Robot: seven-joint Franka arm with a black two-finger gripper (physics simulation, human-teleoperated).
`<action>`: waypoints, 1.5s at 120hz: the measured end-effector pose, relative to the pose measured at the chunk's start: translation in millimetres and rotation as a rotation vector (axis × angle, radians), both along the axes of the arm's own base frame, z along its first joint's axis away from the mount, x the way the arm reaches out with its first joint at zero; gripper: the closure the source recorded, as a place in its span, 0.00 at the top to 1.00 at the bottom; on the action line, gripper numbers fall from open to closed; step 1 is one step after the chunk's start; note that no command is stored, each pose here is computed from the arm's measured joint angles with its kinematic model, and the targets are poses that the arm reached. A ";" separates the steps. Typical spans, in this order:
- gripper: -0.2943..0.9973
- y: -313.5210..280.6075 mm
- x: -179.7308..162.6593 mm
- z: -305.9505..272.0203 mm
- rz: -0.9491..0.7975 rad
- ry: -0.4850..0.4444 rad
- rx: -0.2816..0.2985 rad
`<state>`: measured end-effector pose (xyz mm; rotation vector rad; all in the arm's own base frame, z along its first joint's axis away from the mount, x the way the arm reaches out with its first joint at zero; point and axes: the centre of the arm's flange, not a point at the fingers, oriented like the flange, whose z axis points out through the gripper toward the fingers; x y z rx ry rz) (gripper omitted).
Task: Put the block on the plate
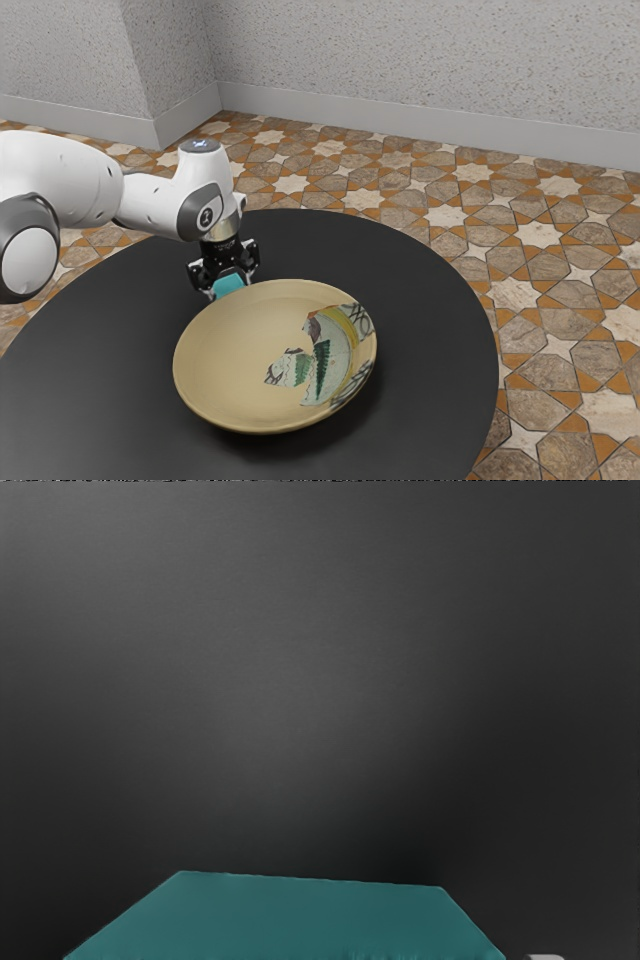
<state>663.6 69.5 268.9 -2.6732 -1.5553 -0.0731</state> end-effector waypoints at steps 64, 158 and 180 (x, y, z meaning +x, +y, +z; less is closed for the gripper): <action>0.59 0.0 -1.2 5.2 -0.005 0.003 0.000; 0.53 4.3 -5.4 20.6 0.009 -0.002 0.001; 0.53 6.5 -8.9 69.4 0.012 -0.040 0.003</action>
